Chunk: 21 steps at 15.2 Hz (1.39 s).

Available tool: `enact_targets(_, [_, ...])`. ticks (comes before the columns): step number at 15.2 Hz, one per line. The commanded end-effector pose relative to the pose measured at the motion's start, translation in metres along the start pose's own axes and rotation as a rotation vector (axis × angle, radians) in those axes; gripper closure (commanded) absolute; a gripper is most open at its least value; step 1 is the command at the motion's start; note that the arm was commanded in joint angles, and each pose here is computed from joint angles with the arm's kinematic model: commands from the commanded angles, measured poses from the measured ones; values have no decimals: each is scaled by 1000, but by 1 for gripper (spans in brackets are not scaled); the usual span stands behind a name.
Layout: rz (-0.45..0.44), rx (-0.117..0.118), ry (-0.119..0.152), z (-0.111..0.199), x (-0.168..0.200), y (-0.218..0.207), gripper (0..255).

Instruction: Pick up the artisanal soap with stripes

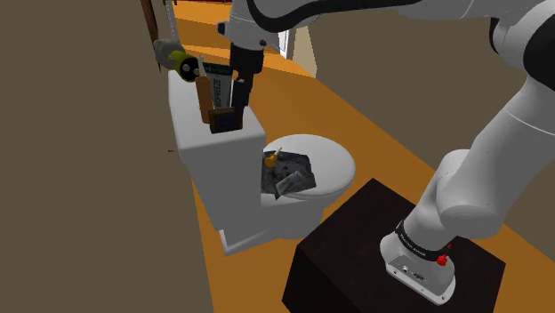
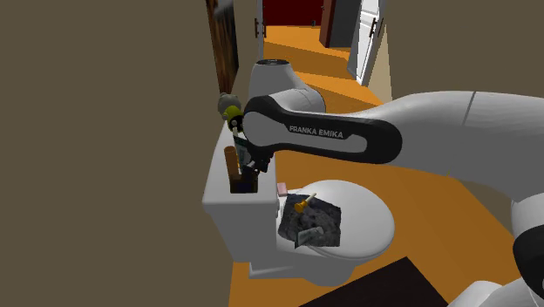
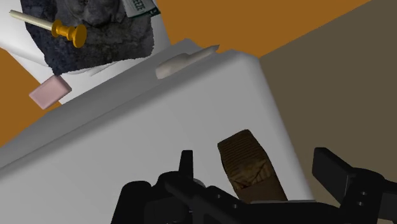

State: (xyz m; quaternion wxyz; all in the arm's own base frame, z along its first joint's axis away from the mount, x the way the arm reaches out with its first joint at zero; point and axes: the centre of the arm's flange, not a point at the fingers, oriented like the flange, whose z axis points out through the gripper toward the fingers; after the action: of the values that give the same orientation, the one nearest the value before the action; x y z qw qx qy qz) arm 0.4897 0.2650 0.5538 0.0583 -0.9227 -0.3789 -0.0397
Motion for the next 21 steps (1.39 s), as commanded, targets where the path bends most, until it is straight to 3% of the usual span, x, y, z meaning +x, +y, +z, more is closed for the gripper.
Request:
enact_targets(1, [-1, 0, 0, 11, -1, 1, 0])
enact_targets(4, [-1, 0, 0, 19, -2, 1, 0])
enact_targets(5, [-1, 0, 0, 19, -2, 1, 255])
enact_targets(14, [-1, 0, 0, 19, -2, 1, 255])
enact_targets(21, [-1, 0, 0, -18, 2, -2, 255])
